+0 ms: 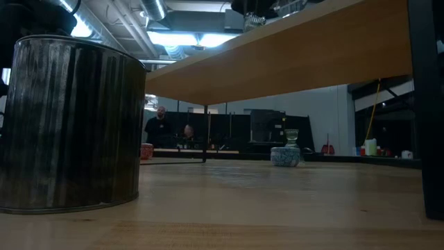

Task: Pick & Place candle stick holders
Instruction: Put the right transparent candle holder on the shelf

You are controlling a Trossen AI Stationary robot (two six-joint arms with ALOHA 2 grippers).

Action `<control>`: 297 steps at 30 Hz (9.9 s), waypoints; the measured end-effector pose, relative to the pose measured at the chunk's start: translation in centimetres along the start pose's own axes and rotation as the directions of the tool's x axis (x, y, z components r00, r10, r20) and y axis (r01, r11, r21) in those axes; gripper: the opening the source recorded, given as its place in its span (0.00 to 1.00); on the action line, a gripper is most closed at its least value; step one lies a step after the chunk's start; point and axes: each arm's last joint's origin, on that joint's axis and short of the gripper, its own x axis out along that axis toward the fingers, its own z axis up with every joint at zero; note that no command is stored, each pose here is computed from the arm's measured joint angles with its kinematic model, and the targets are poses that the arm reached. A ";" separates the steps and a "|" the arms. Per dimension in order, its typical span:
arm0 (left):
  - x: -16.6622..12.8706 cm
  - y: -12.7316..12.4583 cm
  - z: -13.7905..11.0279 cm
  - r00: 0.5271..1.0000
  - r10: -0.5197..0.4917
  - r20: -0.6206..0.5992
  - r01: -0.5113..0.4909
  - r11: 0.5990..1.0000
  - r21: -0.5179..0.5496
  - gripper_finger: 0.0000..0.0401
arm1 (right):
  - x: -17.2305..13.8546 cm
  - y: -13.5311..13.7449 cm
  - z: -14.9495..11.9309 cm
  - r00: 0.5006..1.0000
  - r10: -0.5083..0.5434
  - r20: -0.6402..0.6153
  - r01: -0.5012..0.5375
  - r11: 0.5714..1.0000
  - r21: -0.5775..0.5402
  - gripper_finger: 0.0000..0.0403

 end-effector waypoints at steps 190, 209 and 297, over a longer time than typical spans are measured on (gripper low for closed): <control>0.0 0.0 0.0 1.000 0.000 0.000 0.000 1.000 0.000 0.01 | 1.1 0.5 -7.6 1.000 0.021 -0.020 -0.016 0.972 0.236 0.05; 0.0 0.0 0.0 1.000 0.000 0.000 0.000 1.000 0.000 0.01 | 3.4 1.1 -5.4 0.998 0.036 0.052 -0.045 0.983 0.180 0.00; 0.0 0.0 0.0 1.000 0.000 0.001 0.000 1.000 0.000 0.01 | 0.9 -14.7 -16.6 0.891 -0.318 -0.323 0.449 0.515 0.731 0.08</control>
